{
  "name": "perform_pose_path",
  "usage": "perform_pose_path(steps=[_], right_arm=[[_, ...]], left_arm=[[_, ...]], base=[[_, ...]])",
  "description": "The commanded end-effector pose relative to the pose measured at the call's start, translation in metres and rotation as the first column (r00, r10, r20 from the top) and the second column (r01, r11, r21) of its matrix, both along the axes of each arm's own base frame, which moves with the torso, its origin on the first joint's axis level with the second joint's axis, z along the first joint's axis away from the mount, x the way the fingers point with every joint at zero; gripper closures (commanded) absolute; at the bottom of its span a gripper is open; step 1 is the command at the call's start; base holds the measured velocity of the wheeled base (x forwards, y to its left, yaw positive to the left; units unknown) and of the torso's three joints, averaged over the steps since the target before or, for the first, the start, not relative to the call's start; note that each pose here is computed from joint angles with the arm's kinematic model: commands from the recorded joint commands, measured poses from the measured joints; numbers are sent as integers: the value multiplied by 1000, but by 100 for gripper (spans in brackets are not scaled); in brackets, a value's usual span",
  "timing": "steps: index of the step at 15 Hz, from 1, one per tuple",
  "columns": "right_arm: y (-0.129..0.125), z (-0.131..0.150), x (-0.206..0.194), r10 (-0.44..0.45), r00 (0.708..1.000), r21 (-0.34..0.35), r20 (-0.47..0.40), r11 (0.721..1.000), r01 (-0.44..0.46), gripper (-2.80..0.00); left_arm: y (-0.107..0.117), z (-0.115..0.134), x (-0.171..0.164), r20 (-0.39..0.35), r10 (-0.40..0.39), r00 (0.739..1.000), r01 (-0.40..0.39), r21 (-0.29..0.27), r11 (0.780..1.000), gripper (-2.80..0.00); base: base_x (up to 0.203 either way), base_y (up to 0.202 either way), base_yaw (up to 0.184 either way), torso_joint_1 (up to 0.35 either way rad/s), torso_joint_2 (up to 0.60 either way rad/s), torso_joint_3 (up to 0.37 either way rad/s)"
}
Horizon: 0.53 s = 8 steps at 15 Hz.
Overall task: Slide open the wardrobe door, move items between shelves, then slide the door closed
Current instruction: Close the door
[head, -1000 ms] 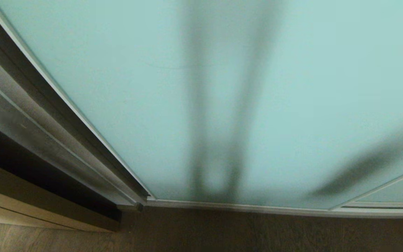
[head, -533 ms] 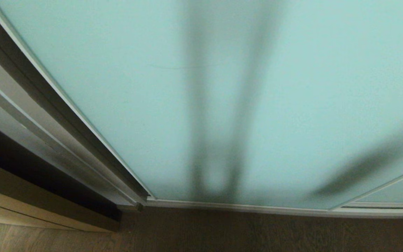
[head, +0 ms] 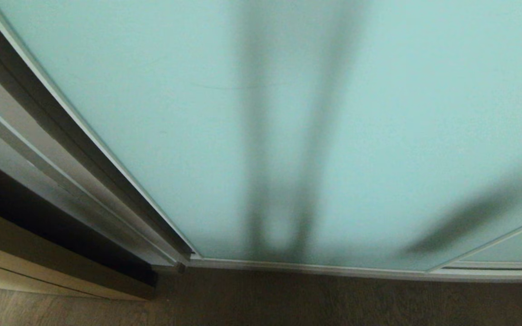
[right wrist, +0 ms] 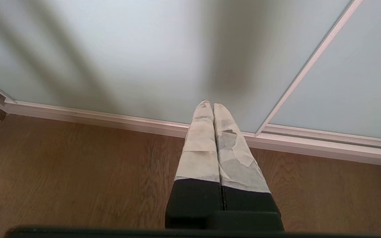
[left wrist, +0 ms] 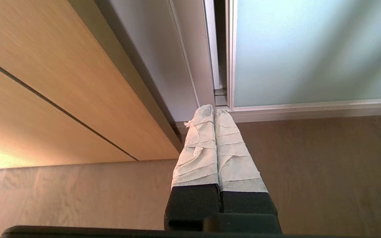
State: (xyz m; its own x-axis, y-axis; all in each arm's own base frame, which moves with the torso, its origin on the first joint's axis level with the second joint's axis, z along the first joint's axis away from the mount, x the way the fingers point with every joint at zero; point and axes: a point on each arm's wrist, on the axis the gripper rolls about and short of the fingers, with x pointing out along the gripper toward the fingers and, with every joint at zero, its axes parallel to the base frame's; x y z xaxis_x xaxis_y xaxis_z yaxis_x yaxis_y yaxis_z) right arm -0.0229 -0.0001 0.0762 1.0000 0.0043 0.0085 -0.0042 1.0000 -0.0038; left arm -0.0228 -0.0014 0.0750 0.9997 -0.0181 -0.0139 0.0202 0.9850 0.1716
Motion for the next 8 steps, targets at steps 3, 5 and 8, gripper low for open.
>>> perform_pose_path(steps=[3, 5, 8], right_arm=[[0, 0, 0, 0, 1000, -1, 2, 1000, 0, 0], [0, 0, 0, 0, 1000, -1, 2, 1000, 0, 0], [0, 0, 0, 0, 1000, -1, 1, 1000, 0, 0]], left_arm=[[0, 0, 0, 1, 3, 1000, -3, -70, 998, 0], [0, 0, 0, -1, 2, 1000, -2, -72, 997, 0], [0, 0, 0, 1, 0, 1000, 0, -7, 1000, 0]], base=[[0, 0, 0, 0, 0, 0], [0, 0, 0, 0, 0, 0], [0, 0, 0, 0, 0, 0]])
